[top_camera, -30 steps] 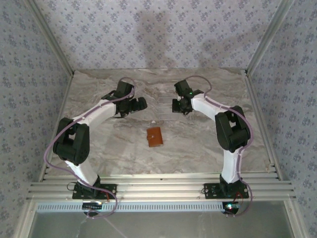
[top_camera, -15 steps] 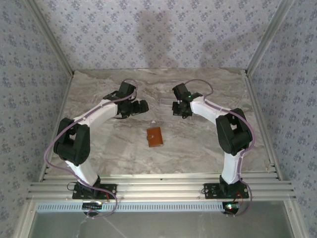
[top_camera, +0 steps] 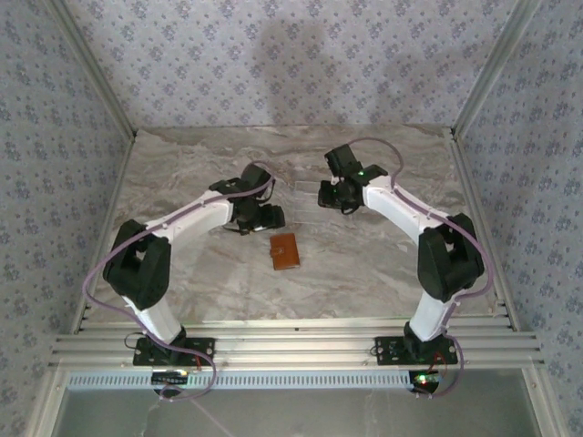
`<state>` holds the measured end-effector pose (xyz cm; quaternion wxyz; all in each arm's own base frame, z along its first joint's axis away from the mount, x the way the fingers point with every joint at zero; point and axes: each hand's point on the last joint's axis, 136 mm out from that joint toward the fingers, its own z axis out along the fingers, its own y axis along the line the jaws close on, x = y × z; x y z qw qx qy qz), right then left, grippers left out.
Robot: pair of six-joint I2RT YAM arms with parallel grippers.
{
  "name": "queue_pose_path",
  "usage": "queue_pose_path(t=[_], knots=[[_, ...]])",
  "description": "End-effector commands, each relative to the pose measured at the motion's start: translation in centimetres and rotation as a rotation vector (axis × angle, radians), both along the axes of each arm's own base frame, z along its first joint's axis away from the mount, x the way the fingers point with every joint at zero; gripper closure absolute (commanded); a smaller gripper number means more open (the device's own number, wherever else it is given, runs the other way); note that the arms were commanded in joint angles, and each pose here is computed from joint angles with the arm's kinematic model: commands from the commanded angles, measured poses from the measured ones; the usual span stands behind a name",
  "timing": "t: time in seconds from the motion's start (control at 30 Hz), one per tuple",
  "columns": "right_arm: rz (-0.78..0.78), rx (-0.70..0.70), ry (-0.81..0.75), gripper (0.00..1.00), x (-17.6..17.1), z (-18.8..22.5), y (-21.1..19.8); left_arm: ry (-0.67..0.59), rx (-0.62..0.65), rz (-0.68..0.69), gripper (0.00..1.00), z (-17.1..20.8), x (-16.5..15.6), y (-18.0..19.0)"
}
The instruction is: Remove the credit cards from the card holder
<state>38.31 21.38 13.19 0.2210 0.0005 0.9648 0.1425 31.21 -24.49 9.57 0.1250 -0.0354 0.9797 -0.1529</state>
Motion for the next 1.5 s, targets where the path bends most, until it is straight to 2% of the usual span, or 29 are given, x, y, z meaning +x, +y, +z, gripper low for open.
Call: queue_pose_path(t=[0.0, 0.17, 0.4, 0.7, 0.8, 1.07, 1.27, 1.47], knots=[[0.041, 0.043, 0.031, 0.71, -1.9, 0.8, 0.2, 0.078, 0.051, 0.033, 0.31, -1.4, -1.9, -0.1], [0.062, 0.079, 0.03, 0.7, -2.8, 0.7, 0.4, 0.126, 0.073, 0.009, 0.36, -3.1, -3.4, -1.5], [0.075, 0.132, 0.06, 0.69, -4.2, -0.7, 1.1, 0.172, 0.108, 0.0, 0.37, -5.5, -4.2, -1.6], [0.078, 0.119, 0.098, 0.69, -5.3, -2.3, 0.7, 0.209, 0.112, -0.018, 0.41, -6.9, -4.9, -1.6], [0.079, 0.125, 0.105, 0.69, -5.4, -2.5, 0.8, 0.222, 0.114, -0.028, 0.46, -7.2, -5.4, -1.6], [0.097, 0.164, 0.126, 0.69, -6.0, -2.4, 1.7, 0.173, 0.07, -0.074, 0.59, -6.3, -5.3, -2.3], [0.137, 0.242, 0.196, 0.66, -7.7, -3.4, 3.3, 0.13, 0.012, -0.198, 0.62, -5.0, -5.8, -4.3], [0.141, 0.216, 0.258, 0.63, -9.3, -5.8, 3.6, 0.13, -0.014, -0.294, 0.63, -4.5, -6.6, -6.1]])
